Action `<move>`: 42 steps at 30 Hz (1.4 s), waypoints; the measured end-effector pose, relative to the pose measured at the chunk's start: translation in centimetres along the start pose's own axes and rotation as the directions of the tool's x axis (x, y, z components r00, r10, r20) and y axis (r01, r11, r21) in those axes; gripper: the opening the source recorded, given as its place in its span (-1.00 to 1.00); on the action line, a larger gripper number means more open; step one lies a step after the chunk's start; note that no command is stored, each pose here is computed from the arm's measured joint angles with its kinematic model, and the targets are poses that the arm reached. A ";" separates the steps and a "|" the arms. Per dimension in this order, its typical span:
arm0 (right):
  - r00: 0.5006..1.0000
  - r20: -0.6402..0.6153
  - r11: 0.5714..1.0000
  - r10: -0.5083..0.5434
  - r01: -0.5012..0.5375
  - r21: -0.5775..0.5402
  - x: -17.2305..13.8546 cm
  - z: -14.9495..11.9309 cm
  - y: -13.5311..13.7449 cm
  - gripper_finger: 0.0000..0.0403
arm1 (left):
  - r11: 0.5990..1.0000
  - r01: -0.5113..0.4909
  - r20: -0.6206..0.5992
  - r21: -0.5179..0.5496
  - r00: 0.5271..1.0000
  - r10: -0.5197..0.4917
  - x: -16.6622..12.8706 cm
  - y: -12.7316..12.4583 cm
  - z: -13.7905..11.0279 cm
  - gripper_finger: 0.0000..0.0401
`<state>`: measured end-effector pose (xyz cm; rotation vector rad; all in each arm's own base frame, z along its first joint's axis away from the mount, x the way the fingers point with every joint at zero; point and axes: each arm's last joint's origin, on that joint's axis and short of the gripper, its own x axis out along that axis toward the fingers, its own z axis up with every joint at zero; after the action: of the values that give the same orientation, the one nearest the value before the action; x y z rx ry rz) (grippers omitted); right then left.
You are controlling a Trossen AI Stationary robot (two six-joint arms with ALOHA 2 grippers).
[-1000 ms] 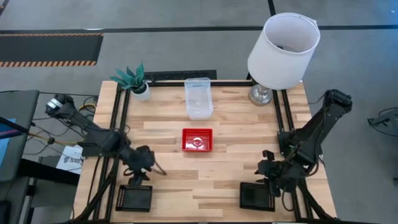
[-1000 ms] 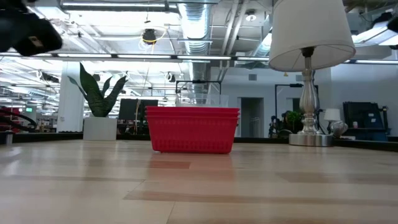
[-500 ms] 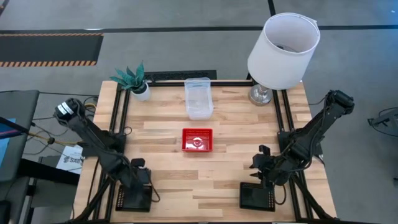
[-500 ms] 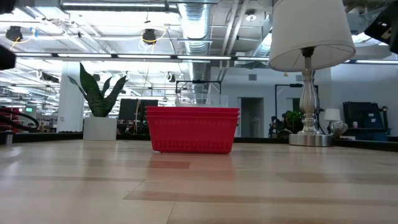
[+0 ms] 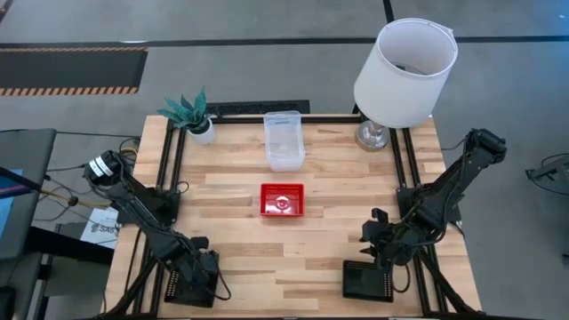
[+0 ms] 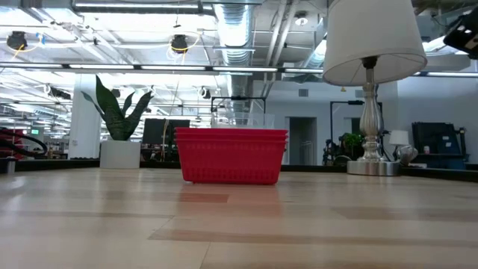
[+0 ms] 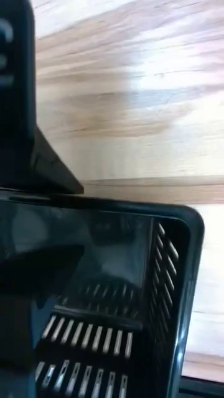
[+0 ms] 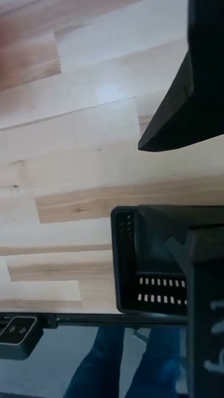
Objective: Stack baskets by color
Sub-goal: Stack the left black bin on the right stacked black bins
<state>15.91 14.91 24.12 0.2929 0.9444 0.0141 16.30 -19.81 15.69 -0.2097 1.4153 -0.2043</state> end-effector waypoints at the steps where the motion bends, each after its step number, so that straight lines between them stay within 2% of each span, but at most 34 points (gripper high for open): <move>1: 1.000 -0.003 1.000 -0.001 0.001 0.002 0.0 0.0 0.0 -0.17 | 1.000 0.003 -0.003 -0.008 1.000 -0.003 0.0 0.0 0.1 -0.45; 4: 1.000 -0.019 1.000 0.012 -0.012 0.004 -0.3 -0.1 -0.1 -0.19 | 0.998 0.062 -0.019 -0.032 0.998 -0.062 -0.1 0.1 0.6 -0.81; 6: 1.000 -0.026 1.000 0.012 -0.011 0.019 -0.6 -0.1 -0.4 -0.20 | 0.993 0.109 -0.009 -0.048 0.994 -0.109 -0.4 0.2 1.2 -0.94; 11: 0.999 -0.011 0.997 0.039 -0.038 0.071 -1.9 0.0 -0.9 -0.24 | 0.984 0.166 0.104 -0.068 0.982 -0.159 -2.7 0.5 3.4 -0.99; 14: 0.998 0.021 0.994 0.067 -0.068 0.090 -3.1 0.1 -1.4 -0.28 | 0.984 0.163 0.202 -0.076 0.969 -0.145 -5.2 1.1 5.2 -1.00; 19: 0.986 0.124 0.986 0.109 -0.123 0.112 -5.3 0.5 -2.4 -0.35 | 0.982 0.179 0.409 -0.061 0.902 -0.139 -9.6 2.2 8.8 -1.00; 25: 0.953 0.288 0.985 0.090 -0.128 0.119 -7.6 0.9 -3.8 -0.41 | 0.992 0.122 0.523 -0.014 0.847 -0.097 -12.5 4.2 12.9 -1.00; 31: 0.876 0.482 0.996 0.012 -0.052 0.070 -9.7 1.4 -5.1 -0.41 | 0.997 0.056 0.681 0.053 0.728 -0.077 -13.7 6.5 19.2 -1.00; 33: 0.850 0.527 0.998 -0.007 -0.028 0.059 -10.2 1.5 -5.4 -0.41 | 0.996 0.039 0.693 0.077 0.717 -0.082 -13.4 7.1 21.4 -1.00; 35: 0.826 0.563 0.999 0.005 -0.032 0.038 -10.9 1.6 -5.7 -0.41 | 0.994 0.015 0.729 0.107 0.679 -0.089 -13.2 7.2 24.1 -1.00; 37: 0.805 0.593 0.999 0.018 -0.037 0.020 -11.4 1.8 -5.8 -0.41 | 0.991 -0.024 0.741 0.134 0.666 -0.085 -12.8 7.5 26.5 -1.00; 40: 0.775 0.631 0.999 0.041 -0.054 0.001 -12.4 1.8 -6.3 -0.41 | 0.976 -0.050 0.767 0.211 0.628 -0.133 -12.4 7.8 30.4 -1.00; 41: 0.766 0.640 0.998 0.051 -0.066 -0.001 -12.7 1.8 -6.6 -0.41 | 0.973 -0.043 0.761 0.228 0.631 -0.151 -12.2 7.9 31.4 -1.00; 42: 0.759 0.649 0.997 0.059 -0.073 -0.005 -13.1 1.7 -6.8 -0.41 | 0.968 -0.032 0.772 0.249 0.610 -0.179 -12.1 7.9 32.7 -1.00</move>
<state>8.75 6.13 33.73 0.3204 0.2332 -0.0316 47.08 -8.20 29.77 -0.1282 0.4683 -0.3031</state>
